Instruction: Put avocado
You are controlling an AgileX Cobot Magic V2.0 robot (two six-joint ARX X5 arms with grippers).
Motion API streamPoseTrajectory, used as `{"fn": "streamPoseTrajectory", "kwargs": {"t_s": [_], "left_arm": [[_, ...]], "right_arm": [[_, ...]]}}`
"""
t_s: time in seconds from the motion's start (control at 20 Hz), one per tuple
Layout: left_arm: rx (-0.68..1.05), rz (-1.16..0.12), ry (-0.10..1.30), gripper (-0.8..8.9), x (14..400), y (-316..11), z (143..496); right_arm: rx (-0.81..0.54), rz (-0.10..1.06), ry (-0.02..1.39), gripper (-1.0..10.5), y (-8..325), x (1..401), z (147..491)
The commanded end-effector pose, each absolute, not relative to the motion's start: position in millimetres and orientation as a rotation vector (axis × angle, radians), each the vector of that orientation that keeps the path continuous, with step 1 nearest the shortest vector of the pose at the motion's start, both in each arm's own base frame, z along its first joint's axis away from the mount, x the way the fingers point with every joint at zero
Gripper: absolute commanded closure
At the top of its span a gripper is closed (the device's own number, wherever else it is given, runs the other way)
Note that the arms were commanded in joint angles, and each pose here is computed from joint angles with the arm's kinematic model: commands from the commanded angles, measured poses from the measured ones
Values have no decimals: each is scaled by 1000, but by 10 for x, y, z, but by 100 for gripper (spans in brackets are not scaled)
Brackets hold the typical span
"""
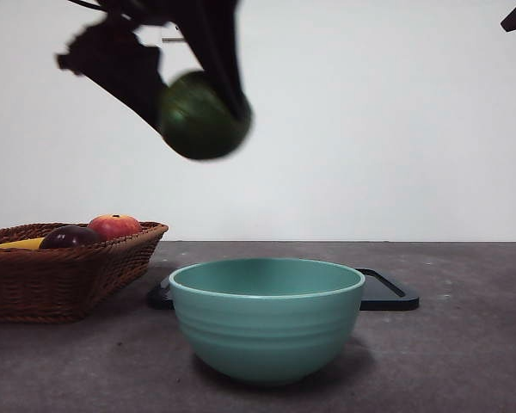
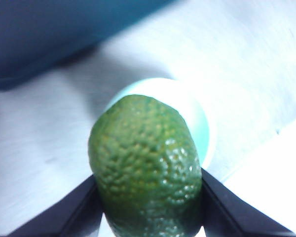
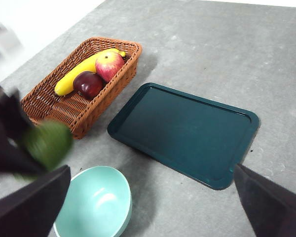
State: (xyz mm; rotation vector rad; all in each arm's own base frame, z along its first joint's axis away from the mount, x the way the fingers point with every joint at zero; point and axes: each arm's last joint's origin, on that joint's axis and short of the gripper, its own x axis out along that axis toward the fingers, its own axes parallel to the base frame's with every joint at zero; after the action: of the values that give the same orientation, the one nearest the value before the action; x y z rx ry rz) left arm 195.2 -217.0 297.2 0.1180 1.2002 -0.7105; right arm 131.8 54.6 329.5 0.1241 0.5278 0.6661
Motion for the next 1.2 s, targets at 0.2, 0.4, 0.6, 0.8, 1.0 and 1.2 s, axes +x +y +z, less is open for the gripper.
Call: {"fn": "streamPoseTrajectory", "kwargs": {"t_s": [0.2,0.4,0.6,0.8,1.0,1.2], "left_arm": [[211,-713,1247,642,1969,-2552,2655],[256,-712,1299,642,2039,-2763,2321],[280,-696,1339,642,2130,-2881,2026],[301,-677,1381,642,2149,-2907,1883],[300,-678,1380,623,2152,-2916,1873],[302,-676,1383,509,2151,-2909,1882]], "right_arm": [[131,673,505,388,554,1316,3359],[130,672,506,388,554,1316,3359],[130,672,506,388,554,1316,3359],[130,672,506,388,554,1316,3359],[130,672,505,388,554,1316,3359],[130,672,505,388,554,1316,3359]]}}
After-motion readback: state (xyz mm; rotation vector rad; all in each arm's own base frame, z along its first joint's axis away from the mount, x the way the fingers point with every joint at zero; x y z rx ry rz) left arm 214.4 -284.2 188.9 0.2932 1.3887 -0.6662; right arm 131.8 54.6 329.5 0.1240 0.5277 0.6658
